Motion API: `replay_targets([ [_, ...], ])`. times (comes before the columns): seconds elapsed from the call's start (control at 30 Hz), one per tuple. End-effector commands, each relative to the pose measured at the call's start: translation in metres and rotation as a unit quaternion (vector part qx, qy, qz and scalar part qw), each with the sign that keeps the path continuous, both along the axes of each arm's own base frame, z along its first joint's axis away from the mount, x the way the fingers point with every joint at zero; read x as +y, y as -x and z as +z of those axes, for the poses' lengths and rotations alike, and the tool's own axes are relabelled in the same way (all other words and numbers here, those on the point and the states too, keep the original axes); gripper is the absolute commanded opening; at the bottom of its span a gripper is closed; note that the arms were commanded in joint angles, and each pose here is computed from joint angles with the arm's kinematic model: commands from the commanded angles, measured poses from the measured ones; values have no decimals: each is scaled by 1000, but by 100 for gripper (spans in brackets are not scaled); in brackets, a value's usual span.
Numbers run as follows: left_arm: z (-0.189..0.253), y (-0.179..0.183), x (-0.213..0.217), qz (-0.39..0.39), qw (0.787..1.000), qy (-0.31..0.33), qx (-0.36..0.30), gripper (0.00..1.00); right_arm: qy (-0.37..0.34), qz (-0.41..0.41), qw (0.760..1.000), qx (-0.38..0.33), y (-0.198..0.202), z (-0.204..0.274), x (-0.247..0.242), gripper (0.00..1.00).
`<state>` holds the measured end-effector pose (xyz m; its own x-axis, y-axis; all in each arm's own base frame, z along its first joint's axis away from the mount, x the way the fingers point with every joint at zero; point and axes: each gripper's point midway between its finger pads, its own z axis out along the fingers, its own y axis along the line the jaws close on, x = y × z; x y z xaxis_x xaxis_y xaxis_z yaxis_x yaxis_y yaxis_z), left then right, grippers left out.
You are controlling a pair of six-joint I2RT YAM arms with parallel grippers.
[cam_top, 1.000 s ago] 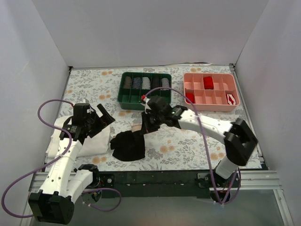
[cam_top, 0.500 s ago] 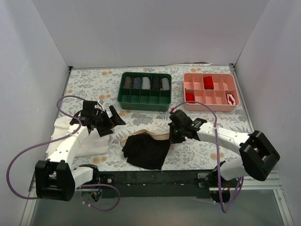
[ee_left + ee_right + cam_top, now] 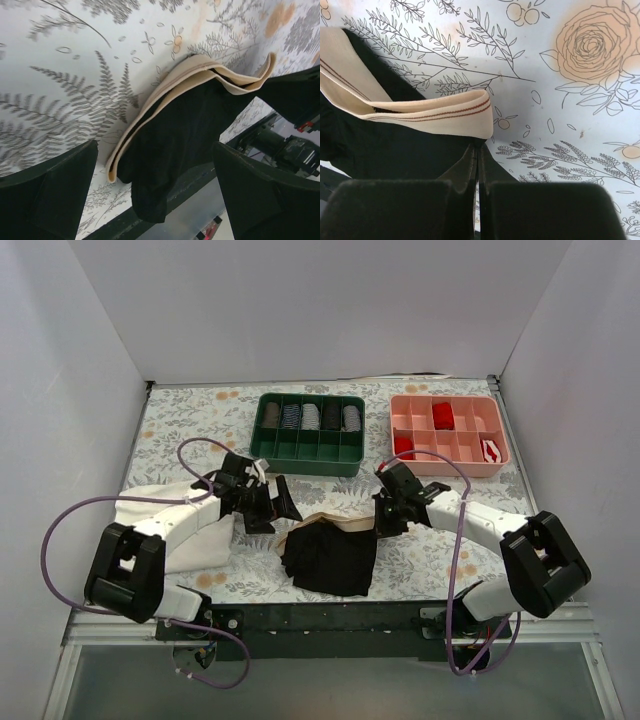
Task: Roll the underwear
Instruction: Move the underwear to the center of the board.
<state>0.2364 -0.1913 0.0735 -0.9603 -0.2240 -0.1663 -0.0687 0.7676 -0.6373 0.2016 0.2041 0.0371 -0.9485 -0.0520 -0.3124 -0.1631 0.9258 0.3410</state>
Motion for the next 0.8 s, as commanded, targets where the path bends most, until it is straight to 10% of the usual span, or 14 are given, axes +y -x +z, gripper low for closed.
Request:
replay_targets([
  [0.0,0,4,-9,-2,1000,-21,-18,97,-22,26,999,-17,-13,16,13,1],
  [0.3,9,3,33,79,989,-93,-88,87,-26,30,999,-16,-15,20,15,1],
  [0.77,-17,30,34,110,989,-95,8,65,-25,42,999,-14,-19,23,17,1],
])
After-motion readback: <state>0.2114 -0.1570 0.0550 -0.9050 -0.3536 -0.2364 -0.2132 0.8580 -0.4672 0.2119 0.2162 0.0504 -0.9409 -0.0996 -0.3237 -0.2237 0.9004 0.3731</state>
